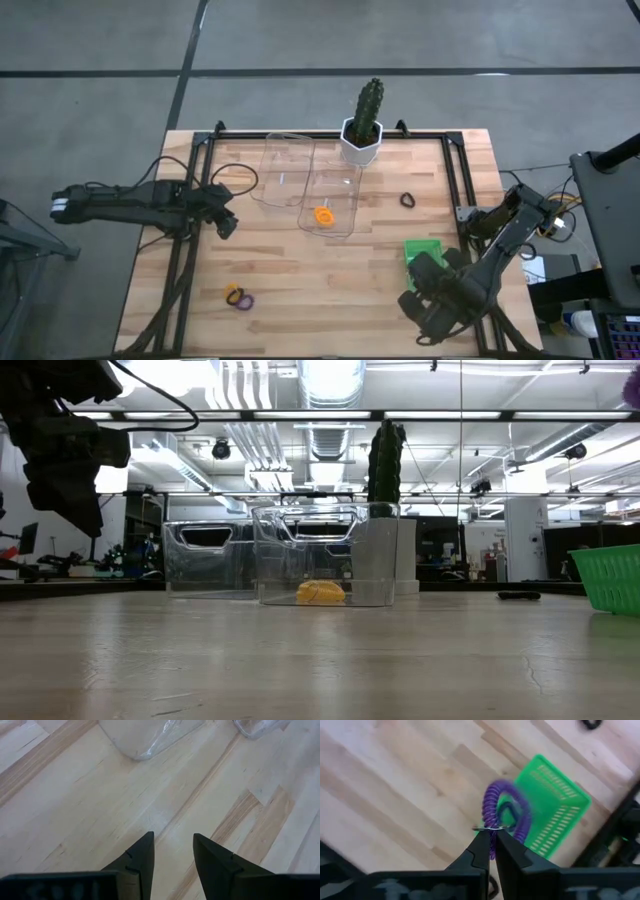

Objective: Sort spring keychains
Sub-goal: Put the right violet spring keychain into the green bin

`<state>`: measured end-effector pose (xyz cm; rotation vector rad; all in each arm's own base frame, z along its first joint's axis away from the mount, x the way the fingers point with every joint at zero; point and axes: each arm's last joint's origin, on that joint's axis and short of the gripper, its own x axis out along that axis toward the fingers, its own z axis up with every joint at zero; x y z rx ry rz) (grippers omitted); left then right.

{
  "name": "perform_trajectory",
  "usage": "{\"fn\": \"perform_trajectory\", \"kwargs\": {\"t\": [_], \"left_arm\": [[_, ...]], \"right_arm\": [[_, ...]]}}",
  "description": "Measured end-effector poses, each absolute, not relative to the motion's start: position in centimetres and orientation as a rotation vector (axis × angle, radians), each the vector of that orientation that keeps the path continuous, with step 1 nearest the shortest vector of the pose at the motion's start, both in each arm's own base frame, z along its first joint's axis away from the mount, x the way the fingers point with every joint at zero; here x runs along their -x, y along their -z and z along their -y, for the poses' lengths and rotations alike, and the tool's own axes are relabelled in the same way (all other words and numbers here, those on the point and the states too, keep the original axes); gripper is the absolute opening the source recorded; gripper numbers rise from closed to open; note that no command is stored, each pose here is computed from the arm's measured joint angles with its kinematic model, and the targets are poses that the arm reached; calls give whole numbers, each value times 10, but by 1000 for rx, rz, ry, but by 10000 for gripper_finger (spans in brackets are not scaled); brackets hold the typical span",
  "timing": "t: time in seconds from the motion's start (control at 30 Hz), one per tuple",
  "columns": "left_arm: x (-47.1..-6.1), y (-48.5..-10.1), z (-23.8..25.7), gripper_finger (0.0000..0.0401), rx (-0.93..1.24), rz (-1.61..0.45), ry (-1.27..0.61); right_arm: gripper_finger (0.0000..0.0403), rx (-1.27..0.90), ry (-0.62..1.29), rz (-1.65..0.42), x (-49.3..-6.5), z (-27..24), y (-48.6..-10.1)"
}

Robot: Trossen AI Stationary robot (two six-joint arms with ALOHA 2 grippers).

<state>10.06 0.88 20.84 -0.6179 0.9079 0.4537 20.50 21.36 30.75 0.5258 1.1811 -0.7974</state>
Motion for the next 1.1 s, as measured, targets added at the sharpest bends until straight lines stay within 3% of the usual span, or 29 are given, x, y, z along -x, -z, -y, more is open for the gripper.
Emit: {"fn": "perform_trajectory", "kwargs": {"t": [0.2,0.47,0.63,0.83,1.1], "left_arm": [[-101,-208,-9,128,613,-909,-451],[-101,-208,-9,128,611,-908,-453],[-101,-209,-9,128,608,-904,-456],[-101,-209,-9,128,606,-898,-459],[-102,-210,-10,128,603,-882,-463]], "right_arm": [[12,-524,754,-1107,-201,-218,-308],[12,-508,388,-558,-181,-232,-359],[12,-429,249,-329,-159,-243,-387],[12,-329,204,-190,-140,-255,-401],[12,-343,234,-184,-134,-252,-394]]}}
